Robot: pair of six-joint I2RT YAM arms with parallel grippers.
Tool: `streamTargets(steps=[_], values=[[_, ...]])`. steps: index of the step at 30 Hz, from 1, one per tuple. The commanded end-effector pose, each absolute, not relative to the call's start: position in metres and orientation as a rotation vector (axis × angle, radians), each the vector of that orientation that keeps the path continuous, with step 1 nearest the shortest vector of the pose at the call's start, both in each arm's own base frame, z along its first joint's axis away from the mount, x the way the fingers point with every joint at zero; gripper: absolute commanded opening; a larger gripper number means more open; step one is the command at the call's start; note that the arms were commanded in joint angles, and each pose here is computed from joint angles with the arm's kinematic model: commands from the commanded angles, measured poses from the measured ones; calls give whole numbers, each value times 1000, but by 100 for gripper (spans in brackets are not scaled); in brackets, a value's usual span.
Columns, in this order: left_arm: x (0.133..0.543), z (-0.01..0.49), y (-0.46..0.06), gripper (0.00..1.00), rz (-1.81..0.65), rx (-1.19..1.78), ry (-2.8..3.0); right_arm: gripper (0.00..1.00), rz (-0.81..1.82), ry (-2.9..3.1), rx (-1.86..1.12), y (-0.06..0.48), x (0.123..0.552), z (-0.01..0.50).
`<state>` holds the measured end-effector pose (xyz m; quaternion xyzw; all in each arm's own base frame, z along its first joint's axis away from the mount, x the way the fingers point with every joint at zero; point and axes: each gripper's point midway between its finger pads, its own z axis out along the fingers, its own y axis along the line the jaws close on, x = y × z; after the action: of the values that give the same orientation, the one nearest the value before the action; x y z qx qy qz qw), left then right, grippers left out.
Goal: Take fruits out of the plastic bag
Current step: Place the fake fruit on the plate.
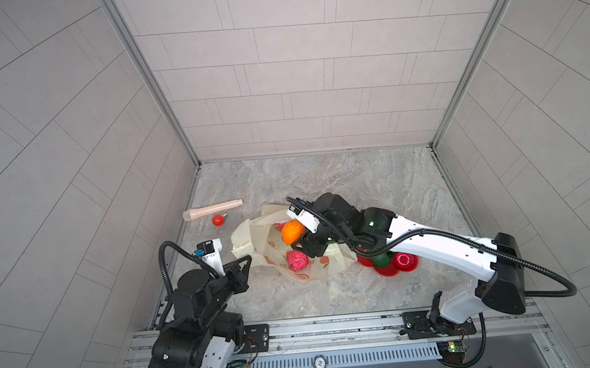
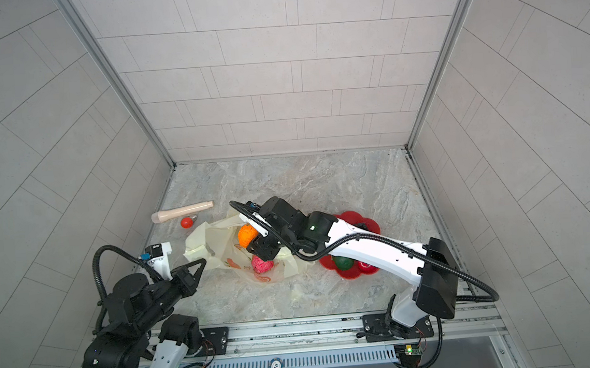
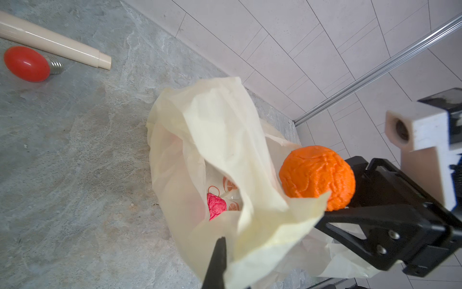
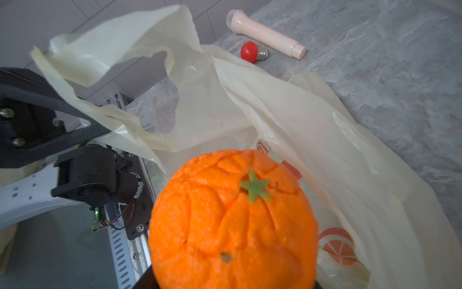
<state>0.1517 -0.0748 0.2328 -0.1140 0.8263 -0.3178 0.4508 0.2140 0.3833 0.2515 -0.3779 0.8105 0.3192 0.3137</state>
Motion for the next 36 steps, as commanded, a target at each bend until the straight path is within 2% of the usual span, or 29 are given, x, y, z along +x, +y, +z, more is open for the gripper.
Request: streamTargets(steps=[1, 11, 17, 23, 29, 36], values=[[152, 235, -75, 2, -791, -283, 2023, 49, 1024, 2065, -938, 389, 206, 280], [152, 236, -74, 2, -791, -289, 2018, 49, 1174, 1923, -889, 404, 205, 329], [152, 235, -74, 2, -792, -288, 2020, 49, 1027, 1877, -770, 397, 235, 333], [152, 234, -70, 2, -768, -304, 2026, 48, 893, 1776, -672, 376, 252, 373], [152, 229, -55, 0, -683, -384, 2031, 46, 751, 1680, -557, 335, 259, 408], [152, 225, -49, 0, -653, -423, 2043, 46, 628, 1677, -498, 301, 259, 413]])
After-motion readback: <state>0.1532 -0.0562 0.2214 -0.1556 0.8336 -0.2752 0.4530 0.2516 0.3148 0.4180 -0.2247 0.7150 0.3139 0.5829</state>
